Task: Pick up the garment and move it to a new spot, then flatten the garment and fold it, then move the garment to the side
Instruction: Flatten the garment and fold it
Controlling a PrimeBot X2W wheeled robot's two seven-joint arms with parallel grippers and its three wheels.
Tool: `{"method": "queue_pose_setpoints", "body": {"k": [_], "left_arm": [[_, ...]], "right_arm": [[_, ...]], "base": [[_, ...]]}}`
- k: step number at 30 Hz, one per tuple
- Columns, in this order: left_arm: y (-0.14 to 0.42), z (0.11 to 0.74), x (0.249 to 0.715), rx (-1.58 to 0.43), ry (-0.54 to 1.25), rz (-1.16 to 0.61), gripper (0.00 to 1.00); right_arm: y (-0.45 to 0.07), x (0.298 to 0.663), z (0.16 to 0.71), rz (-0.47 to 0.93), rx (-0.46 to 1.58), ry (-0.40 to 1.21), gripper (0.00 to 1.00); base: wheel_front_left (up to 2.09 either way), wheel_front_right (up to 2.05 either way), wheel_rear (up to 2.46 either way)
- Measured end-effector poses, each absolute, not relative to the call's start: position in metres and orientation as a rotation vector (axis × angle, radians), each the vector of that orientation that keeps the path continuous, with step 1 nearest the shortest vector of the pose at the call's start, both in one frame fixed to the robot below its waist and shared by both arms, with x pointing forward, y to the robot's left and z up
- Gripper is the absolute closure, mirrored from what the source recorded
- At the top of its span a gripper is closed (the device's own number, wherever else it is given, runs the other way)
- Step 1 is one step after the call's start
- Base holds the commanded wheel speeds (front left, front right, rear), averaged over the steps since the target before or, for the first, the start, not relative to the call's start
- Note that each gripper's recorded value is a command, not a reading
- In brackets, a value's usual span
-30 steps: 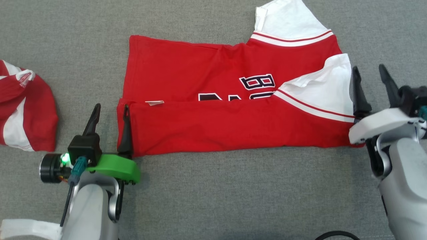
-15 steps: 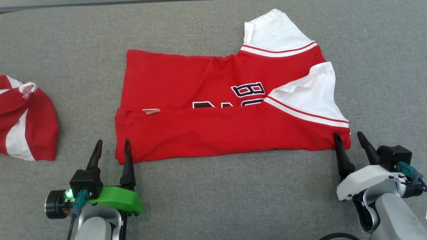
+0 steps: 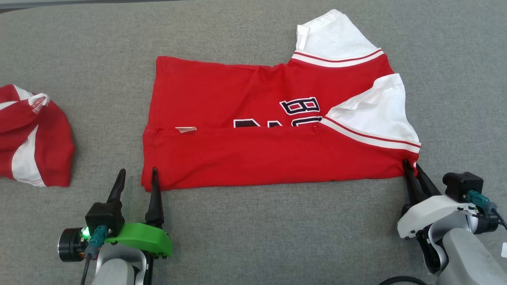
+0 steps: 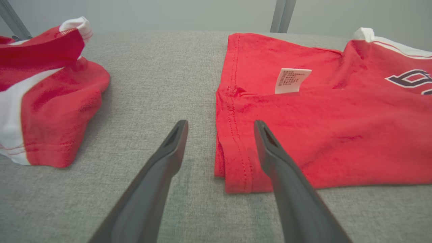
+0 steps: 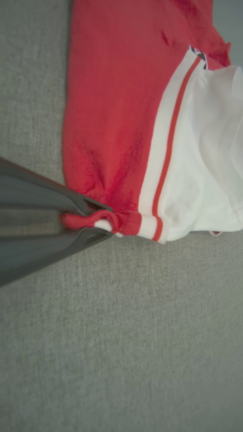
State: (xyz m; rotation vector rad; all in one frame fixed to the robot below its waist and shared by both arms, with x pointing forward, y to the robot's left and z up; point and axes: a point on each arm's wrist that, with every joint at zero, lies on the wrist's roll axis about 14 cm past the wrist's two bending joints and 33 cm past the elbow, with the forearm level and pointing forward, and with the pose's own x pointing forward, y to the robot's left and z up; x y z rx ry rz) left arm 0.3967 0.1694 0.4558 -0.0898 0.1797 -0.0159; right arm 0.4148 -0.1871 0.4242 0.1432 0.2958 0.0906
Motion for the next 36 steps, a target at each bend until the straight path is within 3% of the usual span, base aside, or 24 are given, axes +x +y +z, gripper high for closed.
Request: {"method": "queue_pose_setpoints", "body": {"k": [13,14,16,25,36], "left_arm": [[0.156,0.429,0.396,-0.154,0.265,-0.047,0.0],[0.154,0.427,0.395,-0.16,0.273,-0.053,0.25],[0.149,0.424,0.394,-0.176,0.283,-0.072,1.0],[0.153,0.43,0.388,-0.204,0.272,-0.065,1.0],[0.166,0.423,0.328,-0.177,0.315,-0.042,1.0]], "right_arm": [[-0.195,0.421,0.437,0.083,0.132,0.252,1.0],[-0.195,0.42,0.437,0.082,0.132,0.251,1.0],[-0.196,0.42,0.437,0.08,0.131,0.249,1.0],[-0.197,0.412,0.444,0.071,0.137,0.239,1.0],[-0.197,0.363,0.443,0.05,0.17,0.264,1.0]], "base": [[0.0,0.0,0.0],[0.0,0.0,0.0],[0.0,0.0,0.0],[0.0,0.0,0.0],[0.0,0.0,0.0]]}}
